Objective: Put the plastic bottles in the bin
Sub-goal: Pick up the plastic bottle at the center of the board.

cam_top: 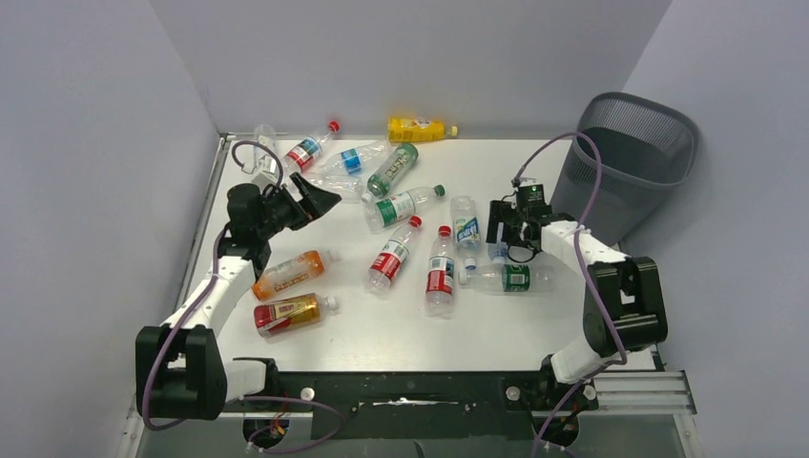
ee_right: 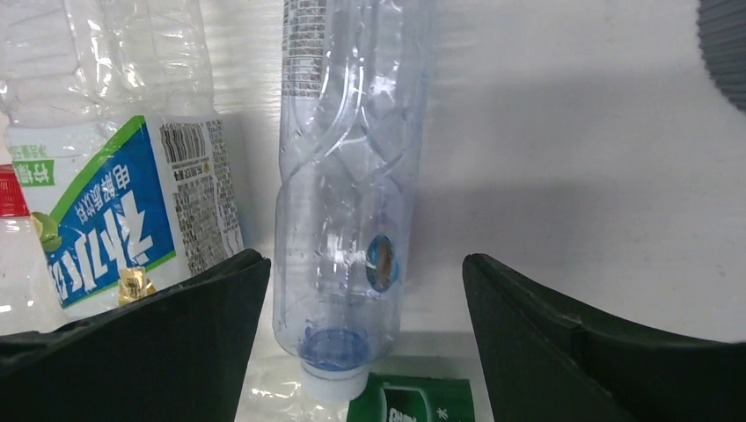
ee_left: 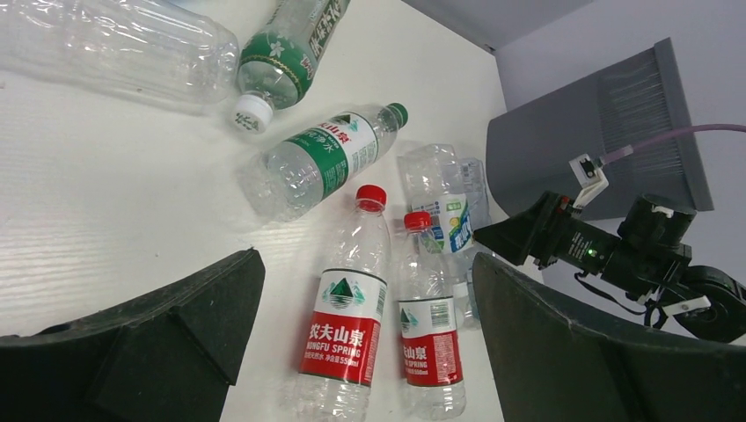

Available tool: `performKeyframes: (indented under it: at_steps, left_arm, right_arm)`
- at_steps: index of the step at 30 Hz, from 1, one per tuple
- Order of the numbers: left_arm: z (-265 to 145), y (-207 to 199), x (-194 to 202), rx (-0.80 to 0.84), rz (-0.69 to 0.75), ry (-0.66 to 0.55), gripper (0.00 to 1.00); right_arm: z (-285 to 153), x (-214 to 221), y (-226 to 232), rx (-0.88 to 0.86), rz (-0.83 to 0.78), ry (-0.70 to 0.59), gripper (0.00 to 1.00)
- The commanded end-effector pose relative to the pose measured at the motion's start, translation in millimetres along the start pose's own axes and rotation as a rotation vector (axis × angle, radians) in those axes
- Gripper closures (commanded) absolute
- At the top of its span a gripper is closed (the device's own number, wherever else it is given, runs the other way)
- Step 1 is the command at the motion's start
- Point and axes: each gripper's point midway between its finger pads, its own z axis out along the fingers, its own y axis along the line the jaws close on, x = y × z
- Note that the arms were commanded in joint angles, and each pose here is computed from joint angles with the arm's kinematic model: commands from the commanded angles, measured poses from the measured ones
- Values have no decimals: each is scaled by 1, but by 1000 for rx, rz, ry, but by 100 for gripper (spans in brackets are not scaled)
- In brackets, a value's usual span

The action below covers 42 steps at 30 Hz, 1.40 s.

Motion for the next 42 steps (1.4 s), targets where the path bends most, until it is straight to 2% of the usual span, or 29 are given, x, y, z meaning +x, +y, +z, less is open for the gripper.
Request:
performKeyframes:
  at_steps: [1, 6, 9, 13, 15, 18, 26, 31, 38, 42]
  left_arm:
    - [-11, -12, -27, -64, 85, -95, 10]
    - [-15, 5, -28, -209, 93, -40, 10]
    - [-14, 8, -25, -230, 101, -1, 10]
    - [-17, 10, -23, -240, 118, 4, 10]
    - [-18, 9, -25, -244, 135, 3, 10]
    - [-22, 9, -28, -265, 148, 1, 10]
    - [-24, 12, -27, -277, 144, -2, 10]
    - [-22, 16, -22, -278, 137, 9, 10]
    - [-19, 14, -18, -254, 144, 36, 10]
    - [-18, 14, -14, -245, 139, 51, 10]
  right_arm:
    - [7, -30, 18, -30, -15, -68, 16]
    - [22, -22, 21, -25, -32, -22, 21]
    - [26, -19, 21, -25, -34, -8, 26]
    - [30, -17, 20, -18, -44, 7, 36]
    - [30, -18, 19, -14, -50, 11, 47]
    - [18, -30, 19, -5, -58, -19, 56]
    - [-56, -104, 30, -6, -91, -197, 57]
    - [-125, -167, 36, -14, -101, -378, 56]
    - [-215, -239, 12, 64, -62, -627, 52]
    - [-244, -266, -10, 106, -27, -712, 51]
